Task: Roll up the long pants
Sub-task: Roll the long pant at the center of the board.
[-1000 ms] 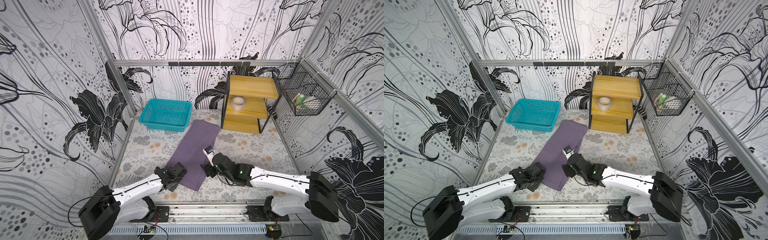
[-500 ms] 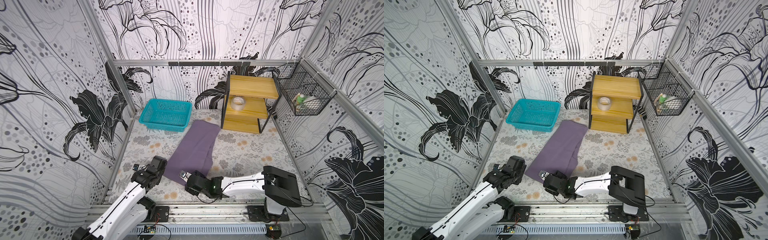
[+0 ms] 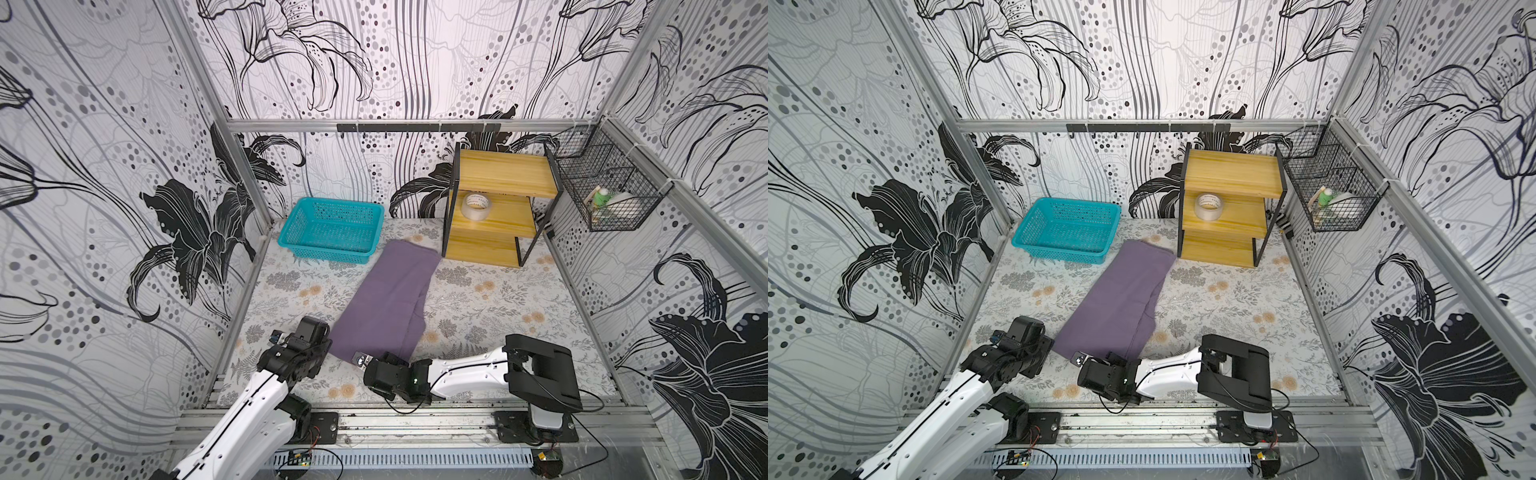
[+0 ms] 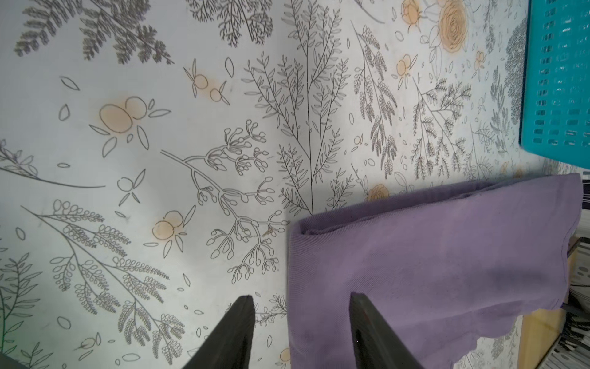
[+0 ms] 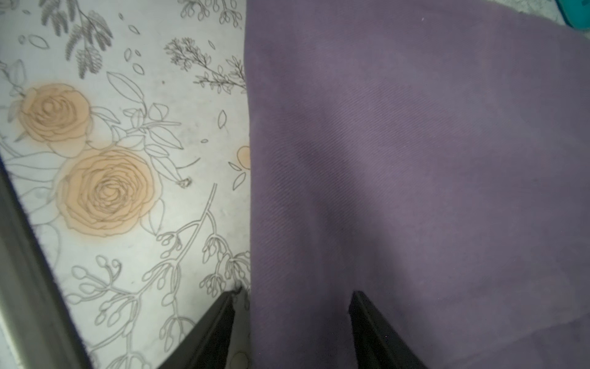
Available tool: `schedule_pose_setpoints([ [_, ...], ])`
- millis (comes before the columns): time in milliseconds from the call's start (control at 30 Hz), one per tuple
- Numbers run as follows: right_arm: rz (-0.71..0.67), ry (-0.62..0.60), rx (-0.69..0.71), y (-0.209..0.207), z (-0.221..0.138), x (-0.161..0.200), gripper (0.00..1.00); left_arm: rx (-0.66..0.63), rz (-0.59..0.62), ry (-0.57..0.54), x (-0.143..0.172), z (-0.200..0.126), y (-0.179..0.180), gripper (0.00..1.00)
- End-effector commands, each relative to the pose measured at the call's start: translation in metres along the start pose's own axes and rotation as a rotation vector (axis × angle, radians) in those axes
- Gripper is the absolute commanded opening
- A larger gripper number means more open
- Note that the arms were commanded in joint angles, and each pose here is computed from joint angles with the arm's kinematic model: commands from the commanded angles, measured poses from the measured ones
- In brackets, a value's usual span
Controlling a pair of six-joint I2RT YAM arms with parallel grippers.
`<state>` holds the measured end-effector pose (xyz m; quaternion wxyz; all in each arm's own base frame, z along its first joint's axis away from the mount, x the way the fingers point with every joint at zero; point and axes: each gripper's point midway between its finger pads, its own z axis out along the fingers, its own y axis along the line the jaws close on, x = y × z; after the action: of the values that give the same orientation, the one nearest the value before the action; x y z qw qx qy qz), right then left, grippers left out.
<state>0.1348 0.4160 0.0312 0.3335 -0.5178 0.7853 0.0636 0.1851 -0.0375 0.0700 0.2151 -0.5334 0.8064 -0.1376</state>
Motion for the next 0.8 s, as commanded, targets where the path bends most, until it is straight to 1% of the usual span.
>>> schedule_pose_setpoints([
  [0, 0.024, 0.062, -0.002, 0.004, 0.004, 0.015, 0.56, 0.014, 0.012, 0.066, 0.012, 0.002, 0.002, 0.55],
  [167, 0.051, 0.041, 0.005, 0.0, -0.003, 0.007, 0.32, 0.053, 0.015, 0.148, 0.033, 0.004, -0.001, 0.57],
  [200, 0.056, 0.035, -0.011, 0.001, -0.004, 0.004, 0.26, 0.067, 0.018, 0.16, 0.038, 0.003, -0.003, 0.58],
  [267, 0.082, 0.05, -0.08, 0.006, -0.002, 0.004, 0.1, 0.1, 0.009, 0.191, 0.049, 0.001, -0.008, 0.62],
  [300, 0.102, 0.057, -0.114, 0.008, -0.001, 0.004, 0.04, 0.113, 0.007, 0.205, 0.054, 0.001, -0.01, 0.64],
  [333, 0.13, 0.066, -0.146, 0.008, -0.002, 0.004, 0.01, 0.119, 0.01, 0.221, 0.061, 0.001, -0.01, 0.65],
  [433, 0.254, 0.065, -0.261, 0.005, -0.004, 0.003, 0.0, 0.135, 0.002, 0.256, 0.078, 0.0, -0.011, 0.71],
  [567, 0.372, 0.017, -0.381, -0.003, -0.013, -0.002, 0.0, 0.152, -0.009, 0.309, 0.101, 0.005, -0.015, 0.72],
  [667, 0.437, -0.006, -0.455, -0.007, -0.02, -0.004, 0.0, 0.156, -0.006, 0.325, 0.109, 0.009, -0.023, 0.72],
  [767, 0.459, -0.024, -0.505, -0.008, -0.026, -0.006, 0.0, 0.167, -0.004, 0.317, 0.112, 0.013, -0.032, 0.72],
])
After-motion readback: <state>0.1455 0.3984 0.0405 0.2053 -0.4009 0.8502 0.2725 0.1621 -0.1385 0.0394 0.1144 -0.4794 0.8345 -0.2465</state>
